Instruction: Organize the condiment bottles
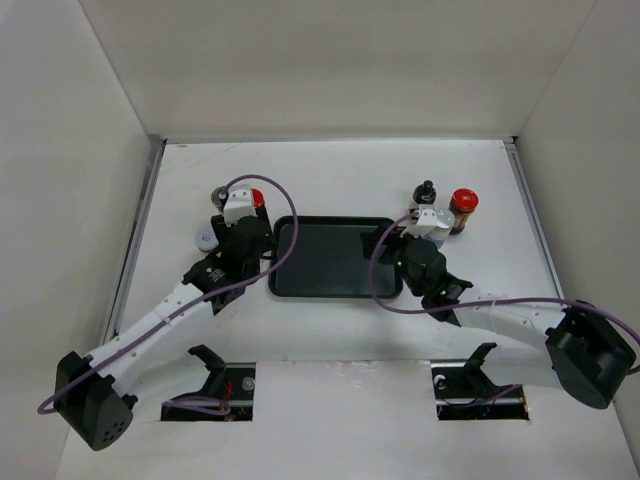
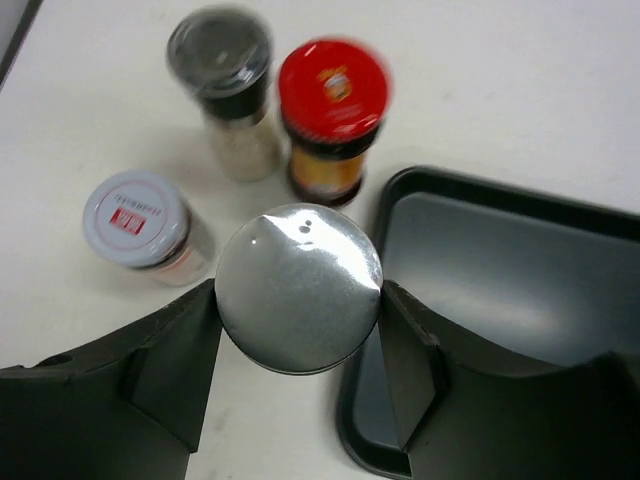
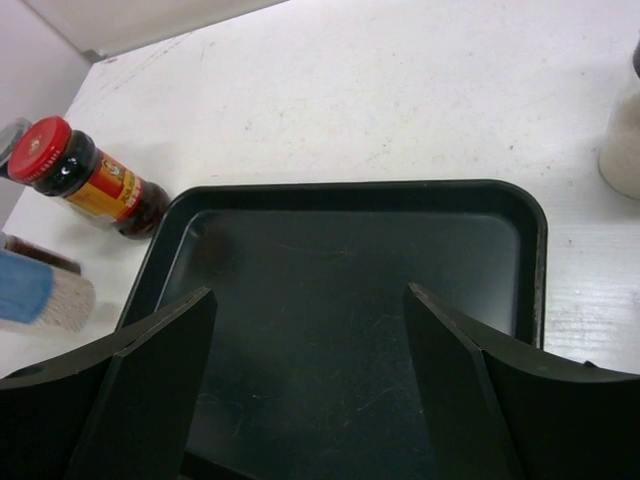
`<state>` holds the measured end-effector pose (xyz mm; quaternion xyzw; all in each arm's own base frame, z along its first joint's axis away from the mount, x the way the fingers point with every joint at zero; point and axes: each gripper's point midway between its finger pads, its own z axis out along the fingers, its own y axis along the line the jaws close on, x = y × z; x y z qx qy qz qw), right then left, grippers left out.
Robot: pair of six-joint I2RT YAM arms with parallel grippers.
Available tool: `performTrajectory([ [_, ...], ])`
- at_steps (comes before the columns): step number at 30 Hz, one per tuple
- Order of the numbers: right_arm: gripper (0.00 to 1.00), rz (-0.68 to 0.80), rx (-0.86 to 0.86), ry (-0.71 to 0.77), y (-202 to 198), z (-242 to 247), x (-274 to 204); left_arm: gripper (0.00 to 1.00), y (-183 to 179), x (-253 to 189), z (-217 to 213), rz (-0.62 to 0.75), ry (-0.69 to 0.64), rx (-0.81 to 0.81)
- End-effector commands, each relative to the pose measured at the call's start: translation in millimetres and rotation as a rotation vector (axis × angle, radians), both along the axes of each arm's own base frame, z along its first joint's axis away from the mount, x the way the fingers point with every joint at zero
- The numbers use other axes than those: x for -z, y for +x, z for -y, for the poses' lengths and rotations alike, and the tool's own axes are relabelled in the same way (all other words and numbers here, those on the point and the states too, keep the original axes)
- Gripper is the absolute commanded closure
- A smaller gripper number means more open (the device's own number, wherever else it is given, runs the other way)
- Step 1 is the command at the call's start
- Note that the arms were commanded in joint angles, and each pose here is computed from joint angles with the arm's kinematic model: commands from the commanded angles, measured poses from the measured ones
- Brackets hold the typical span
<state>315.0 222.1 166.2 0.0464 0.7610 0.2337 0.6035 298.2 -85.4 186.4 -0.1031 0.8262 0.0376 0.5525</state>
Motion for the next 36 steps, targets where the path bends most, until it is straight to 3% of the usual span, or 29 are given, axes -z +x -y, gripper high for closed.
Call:
performTrajectory([
  [1, 0.20, 0.047, 0.014, 0.074, 4, 4, -19, 0.71, 12, -91, 29, 0.239, -0.126, 0.022],
  [4, 0.32, 0.052, 0.009, 0.080, 3, 3, -20, 0.71, 25, -85, 57, 0.239, -0.135, 0.068],
  [7, 0.64, 0.048, 0.004, 0.085, 3, 5, -20, 0.71, 47, -76, 74, 0.230, -0.142, 0.090],
  [8, 0.72, 0.050, -0.004, 0.090, 2, 4, -22, 0.71, 55, -74, 77, 0.235, -0.147, 0.088],
  [10, 0.77, 0.056, -0.021, 0.098, 0, 3, -25, 0.72, 68, -71, 85, 0.252, -0.165, 0.096],
  [17, 0.67, 0.053, -0.028, 0.099, 0, 3, -24, 0.72, 102, -45, 101, 0.216, -0.151, 0.111],
  [24, 0.60, 0.054, -0.028, 0.099, 1, 3, -23, 0.69, 108, -15, 107, 0.168, -0.134, 0.122],
  [30, 0.58, 0.047, -0.015, 0.096, 4, 6, -20, 0.66, 110, -17, 103, 0.185, -0.140, 0.116],
  [32, 0.57, 0.054, -0.020, 0.100, 2, 5, -22, 0.61, 112, -12, 102, 0.175, -0.133, 0.110],
  [36, 0.51, 0.048, -0.014, 0.098, 4, 7, -19, 0.38, 113, -4, 102, 0.152, -0.117, 0.106],
])
